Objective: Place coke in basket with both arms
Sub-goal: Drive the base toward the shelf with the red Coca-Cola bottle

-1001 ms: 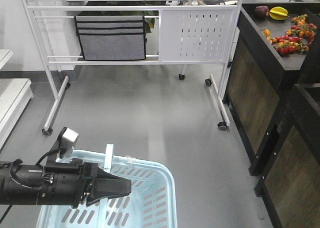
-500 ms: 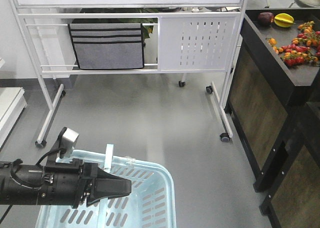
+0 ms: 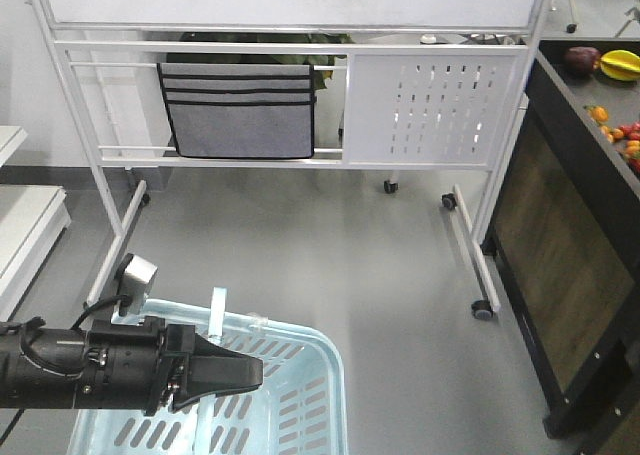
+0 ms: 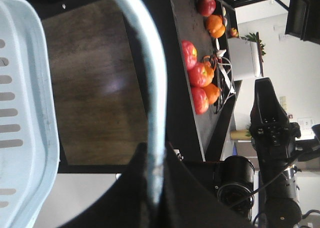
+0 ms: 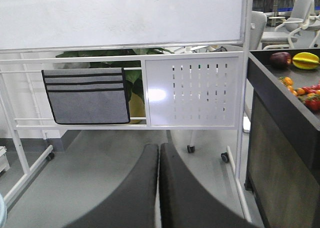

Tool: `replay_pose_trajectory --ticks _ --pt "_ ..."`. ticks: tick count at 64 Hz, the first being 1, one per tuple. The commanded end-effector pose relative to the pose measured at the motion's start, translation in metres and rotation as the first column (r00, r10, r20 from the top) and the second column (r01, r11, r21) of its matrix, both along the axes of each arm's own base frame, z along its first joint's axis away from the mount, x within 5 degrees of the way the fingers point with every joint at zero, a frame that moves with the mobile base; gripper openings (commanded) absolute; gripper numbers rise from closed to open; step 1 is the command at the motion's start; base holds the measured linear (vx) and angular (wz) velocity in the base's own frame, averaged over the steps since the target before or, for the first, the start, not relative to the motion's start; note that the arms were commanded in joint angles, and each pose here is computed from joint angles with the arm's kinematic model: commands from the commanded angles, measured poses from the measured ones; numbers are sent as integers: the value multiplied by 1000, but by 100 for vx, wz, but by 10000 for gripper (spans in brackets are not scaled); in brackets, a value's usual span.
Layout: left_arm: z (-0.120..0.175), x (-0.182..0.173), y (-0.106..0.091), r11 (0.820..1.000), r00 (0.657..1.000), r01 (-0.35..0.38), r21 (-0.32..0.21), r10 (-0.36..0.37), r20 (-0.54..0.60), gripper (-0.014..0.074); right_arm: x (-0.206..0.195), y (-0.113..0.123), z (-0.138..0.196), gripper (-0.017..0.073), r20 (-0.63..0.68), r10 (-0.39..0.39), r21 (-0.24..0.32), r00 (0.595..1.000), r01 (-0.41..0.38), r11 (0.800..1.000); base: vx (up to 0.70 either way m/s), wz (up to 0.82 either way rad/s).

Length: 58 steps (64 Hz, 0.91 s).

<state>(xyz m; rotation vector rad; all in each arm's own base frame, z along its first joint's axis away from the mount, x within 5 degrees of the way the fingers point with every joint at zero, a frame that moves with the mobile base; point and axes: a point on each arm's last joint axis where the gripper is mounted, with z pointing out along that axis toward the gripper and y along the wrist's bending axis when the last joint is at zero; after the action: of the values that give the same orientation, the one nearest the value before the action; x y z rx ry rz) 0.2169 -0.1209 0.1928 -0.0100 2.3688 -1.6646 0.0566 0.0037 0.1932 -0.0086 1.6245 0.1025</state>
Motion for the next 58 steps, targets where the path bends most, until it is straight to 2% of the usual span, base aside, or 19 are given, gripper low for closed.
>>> replay_pose_trajectory --ticks 1,35,58 --pt "22 3 -4 991 999 -18 -131 24 46 -6 -1 0 4 -9 85 6 -8 996 -5 1000 25 13" --pt "22 3 -4 991 999 -18 -131 24 46 -6 -1 0 4 -9 85 6 -8 996 -5 1000 25 11" --pt "22 3 -4 991 999 -18 -131 24 46 -6 -1 0 4 -9 85 6 -8 996 -5 1000 22 44"
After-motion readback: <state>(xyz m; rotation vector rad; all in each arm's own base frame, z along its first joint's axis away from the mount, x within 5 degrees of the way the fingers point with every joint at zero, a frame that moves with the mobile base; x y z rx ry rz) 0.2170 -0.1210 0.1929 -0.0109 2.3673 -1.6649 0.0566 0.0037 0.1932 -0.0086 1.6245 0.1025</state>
